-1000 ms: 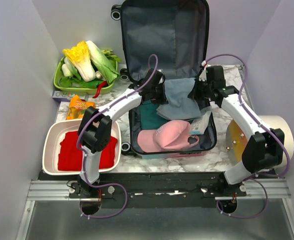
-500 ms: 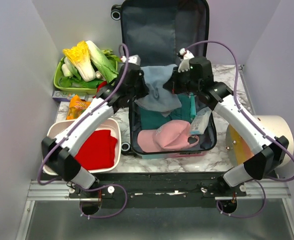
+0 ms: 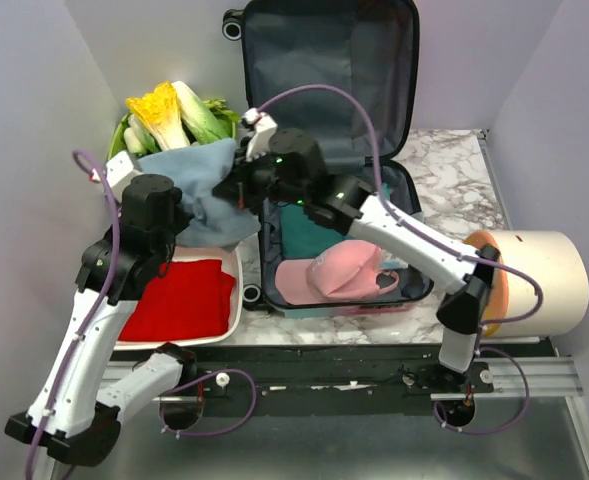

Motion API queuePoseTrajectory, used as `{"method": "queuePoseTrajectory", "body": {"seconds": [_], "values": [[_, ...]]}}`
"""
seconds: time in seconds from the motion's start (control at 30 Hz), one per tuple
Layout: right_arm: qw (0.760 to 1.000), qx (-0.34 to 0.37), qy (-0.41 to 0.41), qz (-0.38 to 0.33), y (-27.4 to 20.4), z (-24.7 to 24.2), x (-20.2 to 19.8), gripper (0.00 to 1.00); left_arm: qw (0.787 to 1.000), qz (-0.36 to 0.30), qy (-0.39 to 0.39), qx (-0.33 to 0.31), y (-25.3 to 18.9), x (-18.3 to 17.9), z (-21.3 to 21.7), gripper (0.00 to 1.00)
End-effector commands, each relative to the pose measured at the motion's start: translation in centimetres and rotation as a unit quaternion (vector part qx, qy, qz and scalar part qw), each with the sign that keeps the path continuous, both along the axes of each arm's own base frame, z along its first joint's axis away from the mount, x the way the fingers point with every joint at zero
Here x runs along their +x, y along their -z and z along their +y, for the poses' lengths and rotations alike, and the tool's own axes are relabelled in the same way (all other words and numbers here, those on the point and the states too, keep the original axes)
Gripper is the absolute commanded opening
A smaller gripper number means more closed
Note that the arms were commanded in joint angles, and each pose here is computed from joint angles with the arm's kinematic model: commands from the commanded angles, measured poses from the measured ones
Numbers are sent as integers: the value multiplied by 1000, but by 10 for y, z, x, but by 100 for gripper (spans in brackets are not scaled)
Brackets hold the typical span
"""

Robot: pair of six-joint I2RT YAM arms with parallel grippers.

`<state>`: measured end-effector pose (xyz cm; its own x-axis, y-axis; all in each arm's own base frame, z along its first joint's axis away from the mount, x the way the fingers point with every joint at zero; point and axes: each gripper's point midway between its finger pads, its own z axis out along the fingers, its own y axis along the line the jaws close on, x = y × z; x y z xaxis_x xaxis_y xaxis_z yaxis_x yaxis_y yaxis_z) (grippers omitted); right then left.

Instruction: Open, take out, and arrange the luggage

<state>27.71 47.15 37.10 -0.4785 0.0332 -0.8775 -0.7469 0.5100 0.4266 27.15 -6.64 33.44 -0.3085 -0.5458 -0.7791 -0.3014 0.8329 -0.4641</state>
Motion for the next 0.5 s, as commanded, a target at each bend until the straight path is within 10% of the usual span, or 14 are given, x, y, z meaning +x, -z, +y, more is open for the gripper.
{"method": "queuePoseTrajectory", "body": {"seconds": [0.0,0.47], "values": [[998,57,-23,19,-10,67,-27,1,989,88,-114,41,39,-34,61,0],[987,12,21,157,144,113,-83,1,950,221,-208,73,133,-75,111,0]]}}
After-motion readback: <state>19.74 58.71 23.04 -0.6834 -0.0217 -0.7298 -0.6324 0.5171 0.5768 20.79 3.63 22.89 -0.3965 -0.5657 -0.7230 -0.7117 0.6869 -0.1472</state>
